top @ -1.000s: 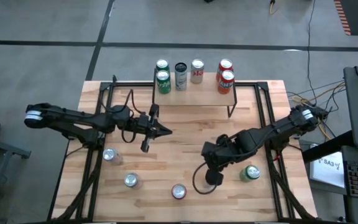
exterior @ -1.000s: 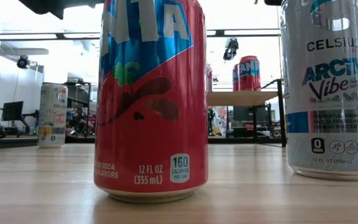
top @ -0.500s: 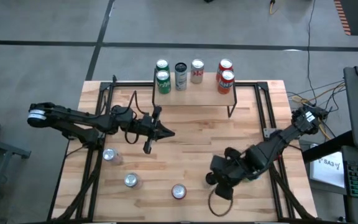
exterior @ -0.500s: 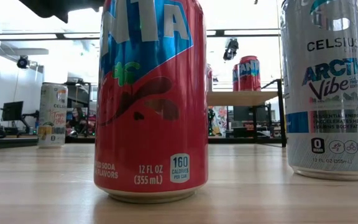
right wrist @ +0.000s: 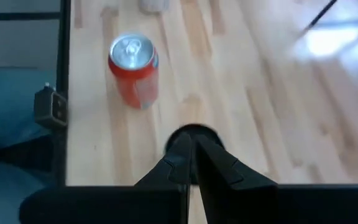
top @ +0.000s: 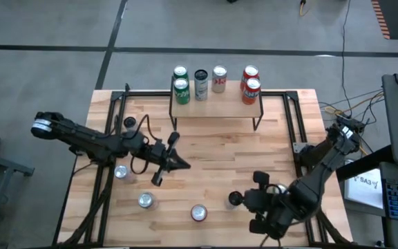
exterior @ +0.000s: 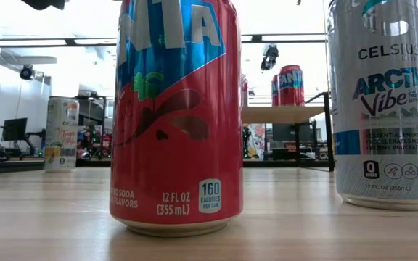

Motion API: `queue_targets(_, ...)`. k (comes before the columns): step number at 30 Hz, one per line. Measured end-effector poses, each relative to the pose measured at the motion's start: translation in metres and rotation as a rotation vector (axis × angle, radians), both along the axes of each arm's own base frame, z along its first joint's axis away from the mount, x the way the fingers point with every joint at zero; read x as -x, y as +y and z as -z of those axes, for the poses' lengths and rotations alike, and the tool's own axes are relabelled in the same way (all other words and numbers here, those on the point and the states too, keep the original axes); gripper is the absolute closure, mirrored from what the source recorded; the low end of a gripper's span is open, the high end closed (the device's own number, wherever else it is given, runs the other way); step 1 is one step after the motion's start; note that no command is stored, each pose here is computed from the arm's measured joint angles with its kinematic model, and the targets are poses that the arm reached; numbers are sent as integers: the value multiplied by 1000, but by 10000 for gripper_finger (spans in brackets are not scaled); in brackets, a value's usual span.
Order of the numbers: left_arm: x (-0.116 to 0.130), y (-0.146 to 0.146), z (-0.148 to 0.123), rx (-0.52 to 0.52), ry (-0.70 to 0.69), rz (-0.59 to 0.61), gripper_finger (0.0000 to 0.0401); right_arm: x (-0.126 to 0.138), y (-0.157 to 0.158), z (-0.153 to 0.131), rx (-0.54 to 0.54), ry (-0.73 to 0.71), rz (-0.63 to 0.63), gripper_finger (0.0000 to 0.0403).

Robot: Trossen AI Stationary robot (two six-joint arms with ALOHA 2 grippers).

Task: Place canned beverage on shelf
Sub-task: Put the white blue soda can on the shelf aligned with the other white blue soda can

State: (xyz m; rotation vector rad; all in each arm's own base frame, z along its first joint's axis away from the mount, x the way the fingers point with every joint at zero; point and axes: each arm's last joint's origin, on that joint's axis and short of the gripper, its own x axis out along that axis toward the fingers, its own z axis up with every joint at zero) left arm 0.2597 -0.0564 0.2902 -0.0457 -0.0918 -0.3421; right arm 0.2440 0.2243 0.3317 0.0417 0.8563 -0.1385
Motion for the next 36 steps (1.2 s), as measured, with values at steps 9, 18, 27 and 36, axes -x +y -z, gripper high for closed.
queue_targets(9, 4, -14, -2, 12, -20, 16, 401, 8, 9, 5, 205, -114, -45, 390)
queue_targets(18, 2, -17, 0, 15, -21, 14, 401, 6, 7, 6, 173, -118, -4, 375)
queue_targets(27, -1, -16, 3, 16, -10, -22, 401, 2, 4, 8, 102, -69, -4, 242)
queue_targets(36, -1, -16, 3, 27, -7, -21, 401, 3, 5, 10, 8, -40, 38, 107)
